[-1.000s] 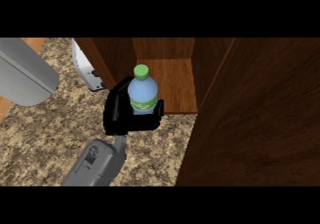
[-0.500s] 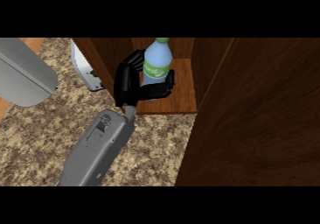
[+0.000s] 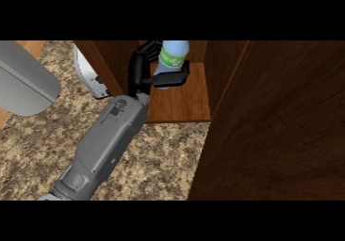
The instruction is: Pick up the bottled water, place it into the cabinet and close the cabinet
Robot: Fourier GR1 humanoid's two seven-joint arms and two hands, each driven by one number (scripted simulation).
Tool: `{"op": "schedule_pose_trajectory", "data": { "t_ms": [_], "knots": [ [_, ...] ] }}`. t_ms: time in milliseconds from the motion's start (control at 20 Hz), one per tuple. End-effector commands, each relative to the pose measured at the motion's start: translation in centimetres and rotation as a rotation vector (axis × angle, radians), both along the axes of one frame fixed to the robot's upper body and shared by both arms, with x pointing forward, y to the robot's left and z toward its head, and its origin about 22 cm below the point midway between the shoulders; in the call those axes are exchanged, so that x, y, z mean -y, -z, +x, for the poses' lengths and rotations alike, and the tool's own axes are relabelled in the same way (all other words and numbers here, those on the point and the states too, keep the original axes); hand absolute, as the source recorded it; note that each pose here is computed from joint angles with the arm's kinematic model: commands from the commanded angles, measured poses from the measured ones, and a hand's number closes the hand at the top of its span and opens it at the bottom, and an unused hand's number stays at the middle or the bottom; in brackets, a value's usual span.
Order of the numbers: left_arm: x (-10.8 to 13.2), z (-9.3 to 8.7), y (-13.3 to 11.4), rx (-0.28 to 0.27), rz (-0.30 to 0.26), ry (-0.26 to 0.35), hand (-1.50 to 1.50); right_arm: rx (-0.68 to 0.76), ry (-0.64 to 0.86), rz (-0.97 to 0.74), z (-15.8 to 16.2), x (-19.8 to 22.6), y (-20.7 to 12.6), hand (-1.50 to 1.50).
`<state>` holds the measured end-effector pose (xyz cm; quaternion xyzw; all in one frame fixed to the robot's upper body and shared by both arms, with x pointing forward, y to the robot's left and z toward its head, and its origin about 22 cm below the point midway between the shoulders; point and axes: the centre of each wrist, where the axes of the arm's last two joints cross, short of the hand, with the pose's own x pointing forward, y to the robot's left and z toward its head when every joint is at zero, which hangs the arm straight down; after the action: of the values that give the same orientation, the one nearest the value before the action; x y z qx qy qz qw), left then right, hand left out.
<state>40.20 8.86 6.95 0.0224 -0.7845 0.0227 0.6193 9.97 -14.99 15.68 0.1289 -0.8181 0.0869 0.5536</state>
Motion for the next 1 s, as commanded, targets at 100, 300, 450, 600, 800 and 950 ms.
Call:
{"op": "schedule_pose_trajectory", "data": {
  "t_ms": [100, 300, 450, 600, 800, 950],
  "knots": [
    [0.1, 1.7, 0.8, -0.014, 0.059, -0.062, 1.50, 0.040, -0.004, 0.021, -1.6, 1.2, -1.9, -1.50],
    [0.8, 2.4, 0.4, -0.029, 0.151, -0.110, 1.50, 0.052, -0.003, 0.007, -1.2, 1.2, -1.8, -1.50],
    [0.7, 2.5, 1.5, -0.053, 0.250, -0.166, 1.50, 0.037, -0.015, 0.012, -1.7, 0.2, -0.7, -1.50],
    [-0.4, 2.6, 2.7, -0.073, 0.230, -0.179, 1.50, 0.051, -0.021, 0.006, -1.6, 0.8, -1.5, -1.50],
    [-0.8, 2.7, 3.3, -0.085, 0.249, -0.224, 1.50, 0.062, -0.012, 0.021, -1.2, 0.9, -0.9, -1.50],
    [-2.0, 3.1, 3.1, -0.088, 0.254, -0.211, 1.50, 0.046, -0.024, 0.002, -1.3, 0.9, -1.2, -1.50]
  ]
}}
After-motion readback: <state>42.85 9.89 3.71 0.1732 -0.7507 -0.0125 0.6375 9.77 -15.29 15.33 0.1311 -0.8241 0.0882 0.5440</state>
